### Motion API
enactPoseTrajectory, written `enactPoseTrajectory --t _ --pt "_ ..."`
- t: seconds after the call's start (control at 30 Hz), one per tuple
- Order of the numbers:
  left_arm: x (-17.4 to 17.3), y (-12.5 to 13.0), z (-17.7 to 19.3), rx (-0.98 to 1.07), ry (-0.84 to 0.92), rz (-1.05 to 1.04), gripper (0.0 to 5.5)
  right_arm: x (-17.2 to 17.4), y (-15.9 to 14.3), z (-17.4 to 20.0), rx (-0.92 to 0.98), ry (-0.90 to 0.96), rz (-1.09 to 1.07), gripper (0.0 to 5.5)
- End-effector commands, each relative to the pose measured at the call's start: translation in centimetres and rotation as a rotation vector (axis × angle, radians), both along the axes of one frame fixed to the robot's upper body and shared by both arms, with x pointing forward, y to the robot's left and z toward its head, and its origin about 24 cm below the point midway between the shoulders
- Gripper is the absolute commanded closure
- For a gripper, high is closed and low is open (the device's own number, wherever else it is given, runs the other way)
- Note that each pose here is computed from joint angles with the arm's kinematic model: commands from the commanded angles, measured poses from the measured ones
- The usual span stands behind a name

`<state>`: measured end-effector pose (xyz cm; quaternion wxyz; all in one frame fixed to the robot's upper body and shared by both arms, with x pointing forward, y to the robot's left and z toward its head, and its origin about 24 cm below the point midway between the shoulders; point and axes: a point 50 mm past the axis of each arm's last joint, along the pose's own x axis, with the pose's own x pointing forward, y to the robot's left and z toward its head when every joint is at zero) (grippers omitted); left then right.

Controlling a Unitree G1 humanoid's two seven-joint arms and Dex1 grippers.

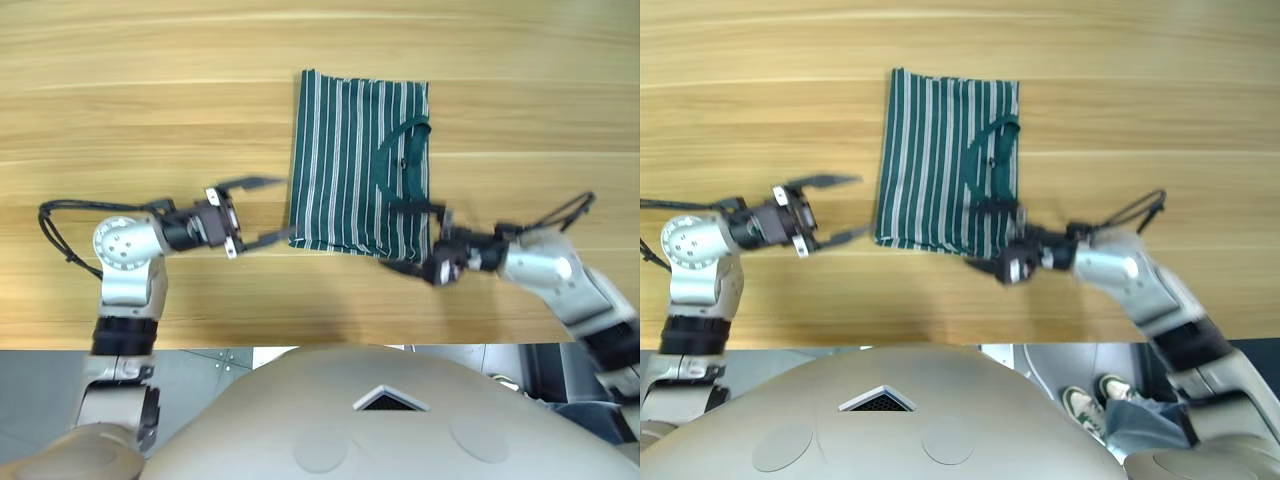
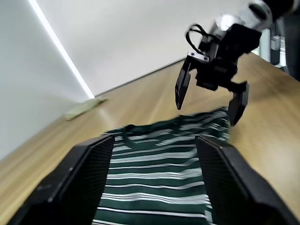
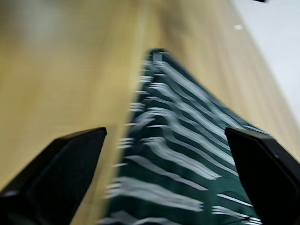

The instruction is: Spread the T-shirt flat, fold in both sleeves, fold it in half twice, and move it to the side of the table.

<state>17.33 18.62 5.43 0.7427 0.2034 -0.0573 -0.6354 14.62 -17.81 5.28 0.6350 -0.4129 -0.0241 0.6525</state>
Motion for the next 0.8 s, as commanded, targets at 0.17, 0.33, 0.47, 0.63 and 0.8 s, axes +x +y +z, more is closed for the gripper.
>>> enactPoseTrajectory --t 0.17,0.33,0.47,0.63,0.8 --pt "-2.3 0.7 -1.7 0.213 0.035 -0.14 1.95 -1.4 -3.1 1.1 -0.169 0.014 -0.009 0.81" --pt "-1.6 0.6 -3.6 0.327 0.006 -0.126 1.23 -0.4 -4.1 -0.4 -0.276 -0.024 -0.091 0.81" --pt "-1.1 0.5 -4.5 0.384 -0.024 -0.112 0.62 0.0 -4.4 -1.3 -0.319 -0.034 -0.107 0.81" --pt "-0.8 0.2 -5.0 0.391 -0.044 -0.114 0.12 0.0 -3.8 -1.9 -0.322 -0.036 -0.094 0.81" --pt "-0.3 0.0 -5.0 0.39 -0.066 -0.108 0.12 -0.1 -3.6 -2.2 -0.322 -0.033 -0.081 0.81"
